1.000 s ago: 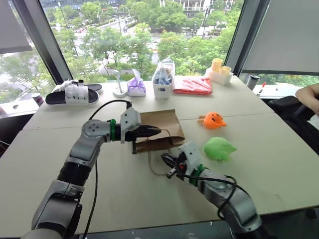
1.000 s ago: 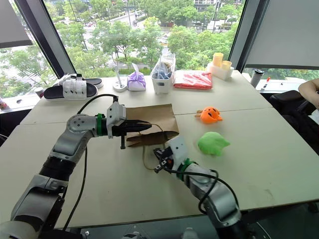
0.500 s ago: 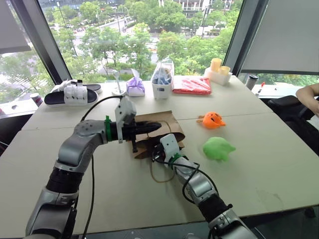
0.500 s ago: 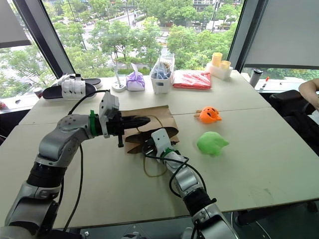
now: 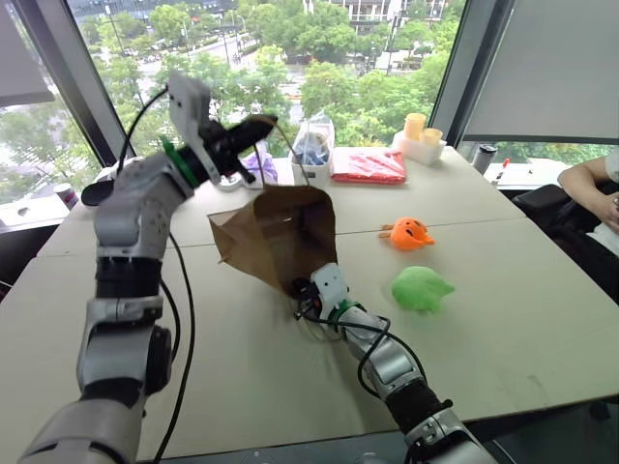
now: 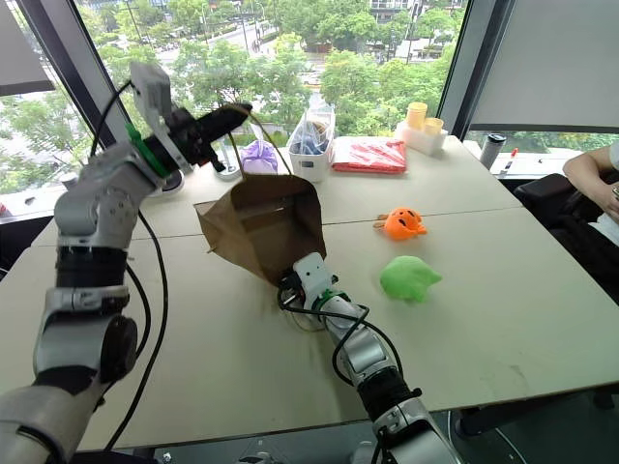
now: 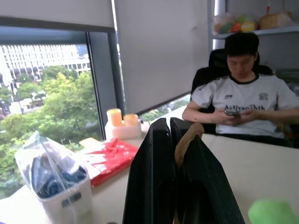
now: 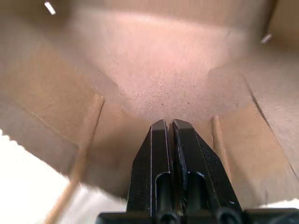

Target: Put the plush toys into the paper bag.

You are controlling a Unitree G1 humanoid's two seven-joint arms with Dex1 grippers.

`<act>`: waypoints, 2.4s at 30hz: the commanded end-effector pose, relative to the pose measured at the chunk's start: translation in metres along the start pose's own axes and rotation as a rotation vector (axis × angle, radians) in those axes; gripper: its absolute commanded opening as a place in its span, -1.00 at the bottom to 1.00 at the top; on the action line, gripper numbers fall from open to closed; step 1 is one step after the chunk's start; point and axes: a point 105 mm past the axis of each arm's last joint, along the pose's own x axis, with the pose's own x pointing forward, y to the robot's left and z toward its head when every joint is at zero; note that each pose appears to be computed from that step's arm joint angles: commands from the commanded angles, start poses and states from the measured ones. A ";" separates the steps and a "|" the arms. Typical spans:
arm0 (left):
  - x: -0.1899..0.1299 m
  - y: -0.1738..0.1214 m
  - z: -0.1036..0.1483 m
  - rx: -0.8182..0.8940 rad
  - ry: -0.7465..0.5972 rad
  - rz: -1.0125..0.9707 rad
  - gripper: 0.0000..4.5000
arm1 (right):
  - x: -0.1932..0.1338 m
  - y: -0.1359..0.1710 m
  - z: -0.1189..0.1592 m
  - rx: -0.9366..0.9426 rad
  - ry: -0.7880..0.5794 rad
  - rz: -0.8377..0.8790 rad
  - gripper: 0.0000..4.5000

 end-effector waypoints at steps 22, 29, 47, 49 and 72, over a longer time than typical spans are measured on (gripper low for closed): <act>-0.008 -0.055 -0.042 -0.126 0.032 -0.042 -1.00 | -0.156 -0.110 0.046 -0.077 0.158 -0.272 0.99; -0.008 -0.051 -0.040 -0.098 0.005 -0.007 -1.00 | -0.154 -0.140 -0.022 -0.162 0.352 -0.306 0.99; -0.003 -0.050 -0.040 -0.099 -0.052 0.030 -1.00 | -0.113 -0.117 0.066 -0.225 0.041 -0.088 -0.99; -0.001 -0.050 -0.041 -0.103 -0.056 0.025 -1.00 | -0.109 -0.103 0.076 -0.217 0.023 -0.033 -0.99; 0.013 -0.089 -0.026 -0.256 -0.123 -0.046 -1.00 | 0.000 -0.001 0.079 -0.089 -0.098 0.284 -0.61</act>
